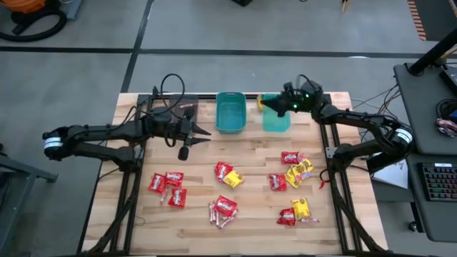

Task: Sort candy
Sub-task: Put the yellow candy on the light green bin

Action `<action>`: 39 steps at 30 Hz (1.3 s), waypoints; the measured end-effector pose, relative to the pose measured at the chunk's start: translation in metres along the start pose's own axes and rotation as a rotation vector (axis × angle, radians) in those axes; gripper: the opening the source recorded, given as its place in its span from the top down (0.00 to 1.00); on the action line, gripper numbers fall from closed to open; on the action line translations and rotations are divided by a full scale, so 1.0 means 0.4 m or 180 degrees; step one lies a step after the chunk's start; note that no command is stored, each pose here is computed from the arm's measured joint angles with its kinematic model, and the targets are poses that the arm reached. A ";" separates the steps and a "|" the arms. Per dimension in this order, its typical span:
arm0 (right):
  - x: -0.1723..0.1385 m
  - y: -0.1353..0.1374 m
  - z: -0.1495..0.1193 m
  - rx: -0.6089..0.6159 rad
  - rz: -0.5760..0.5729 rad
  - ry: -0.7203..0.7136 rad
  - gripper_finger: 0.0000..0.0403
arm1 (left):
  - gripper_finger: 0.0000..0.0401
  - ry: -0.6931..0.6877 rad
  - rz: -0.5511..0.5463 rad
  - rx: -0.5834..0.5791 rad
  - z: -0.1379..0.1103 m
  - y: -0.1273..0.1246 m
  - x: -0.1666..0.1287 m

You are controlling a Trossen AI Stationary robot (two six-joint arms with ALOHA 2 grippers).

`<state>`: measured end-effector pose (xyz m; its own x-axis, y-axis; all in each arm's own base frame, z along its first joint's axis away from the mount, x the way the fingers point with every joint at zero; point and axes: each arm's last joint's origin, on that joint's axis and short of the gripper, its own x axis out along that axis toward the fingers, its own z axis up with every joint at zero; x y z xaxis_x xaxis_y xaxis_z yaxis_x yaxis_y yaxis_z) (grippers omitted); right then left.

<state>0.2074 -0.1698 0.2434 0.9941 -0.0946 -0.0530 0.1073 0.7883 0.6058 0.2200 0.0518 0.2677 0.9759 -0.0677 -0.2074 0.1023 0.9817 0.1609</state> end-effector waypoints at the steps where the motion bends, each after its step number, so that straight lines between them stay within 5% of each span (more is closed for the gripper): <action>1: 0.010 0.025 0.000 -0.0166 0.0320 0.0025 0.98 | 0.81 -0.0047 -0.0047 -0.0031 0.001 0.001 0.005; 7: 0.067 0.167 -0.055 -0.1002 0.1450 0.0136 0.98 | 0.79 -0.0351 -0.0260 -0.0104 0.003 0.009 0.043; 17: 0.104 0.311 -0.158 -0.1775 0.2025 0.0079 0.98 | 0.53 -0.0706 -0.0386 -0.0350 -0.028 0.028 0.127; 23: 0.107 0.329 -0.171 -0.1925 0.2002 -0.0001 0.98 | 0.41 -0.1159 -0.0826 -0.0339 -0.039 0.028 0.165; 34: 0.108 0.332 -0.165 -0.2025 0.2004 -0.0057 0.98 | 0.40 -0.1357 -0.0985 -0.0679 -0.070 0.050 0.258; 39: 0.109 0.333 -0.164 -0.2075 0.1999 -0.0059 0.98 | 0.42 -0.1421 -0.1348 -0.0649 -0.061 0.056 0.290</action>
<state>0.2662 -0.0291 0.2695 0.8728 0.4639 0.1518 -0.4618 0.8855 -0.0510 0.3307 0.0701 0.2237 0.8497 -0.4811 0.2157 0.5003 0.8648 -0.0423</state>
